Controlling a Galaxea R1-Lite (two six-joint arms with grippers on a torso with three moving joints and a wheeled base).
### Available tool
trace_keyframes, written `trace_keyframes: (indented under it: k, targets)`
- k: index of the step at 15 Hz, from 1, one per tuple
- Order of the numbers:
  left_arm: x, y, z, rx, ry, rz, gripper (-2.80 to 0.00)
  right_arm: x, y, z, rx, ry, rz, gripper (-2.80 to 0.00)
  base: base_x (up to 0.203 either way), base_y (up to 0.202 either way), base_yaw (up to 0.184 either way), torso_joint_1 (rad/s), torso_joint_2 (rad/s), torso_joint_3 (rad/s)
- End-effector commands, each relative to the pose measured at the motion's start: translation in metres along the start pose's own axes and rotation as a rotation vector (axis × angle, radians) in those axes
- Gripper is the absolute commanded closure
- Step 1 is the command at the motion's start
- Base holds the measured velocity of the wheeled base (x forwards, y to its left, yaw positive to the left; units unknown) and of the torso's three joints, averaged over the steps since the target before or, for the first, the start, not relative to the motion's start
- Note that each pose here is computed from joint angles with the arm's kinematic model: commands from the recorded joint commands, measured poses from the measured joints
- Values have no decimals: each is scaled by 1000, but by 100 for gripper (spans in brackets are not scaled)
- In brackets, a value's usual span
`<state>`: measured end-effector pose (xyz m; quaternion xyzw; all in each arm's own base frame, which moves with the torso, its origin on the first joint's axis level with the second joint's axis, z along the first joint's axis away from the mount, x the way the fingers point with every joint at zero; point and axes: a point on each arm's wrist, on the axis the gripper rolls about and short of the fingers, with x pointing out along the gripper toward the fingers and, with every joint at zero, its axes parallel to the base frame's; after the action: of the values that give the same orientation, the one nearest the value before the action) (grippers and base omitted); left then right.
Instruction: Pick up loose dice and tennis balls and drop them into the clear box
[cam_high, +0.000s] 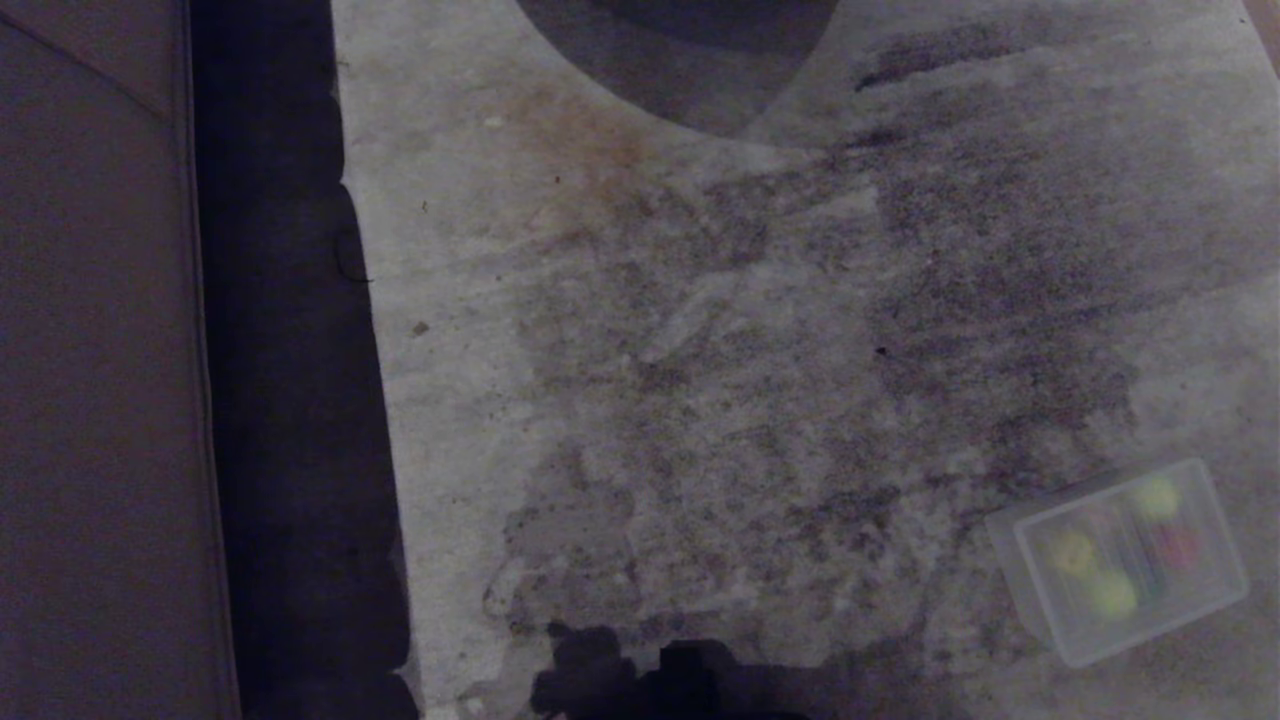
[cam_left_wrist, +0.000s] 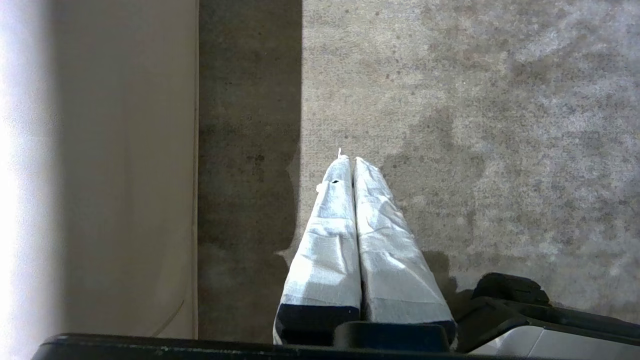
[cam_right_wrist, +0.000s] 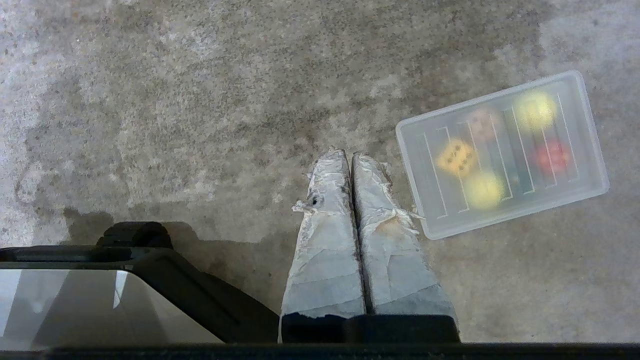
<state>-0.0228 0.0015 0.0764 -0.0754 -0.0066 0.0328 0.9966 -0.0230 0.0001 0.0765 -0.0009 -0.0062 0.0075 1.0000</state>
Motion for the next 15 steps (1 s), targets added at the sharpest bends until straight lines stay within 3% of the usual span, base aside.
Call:
trace_keyframes:
  k: [1, 15]
  targets:
    - [0, 0, 0, -1, 1, 0, 0, 1, 0, -1, -1, 8, 0, 0, 0, 0, 0, 0, 0, 0]
    - [0, 0, 0, -1, 0, 1, 0, 1, 0, -1, -1, 8, 0, 0, 0, 0, 0, 0, 0, 9]
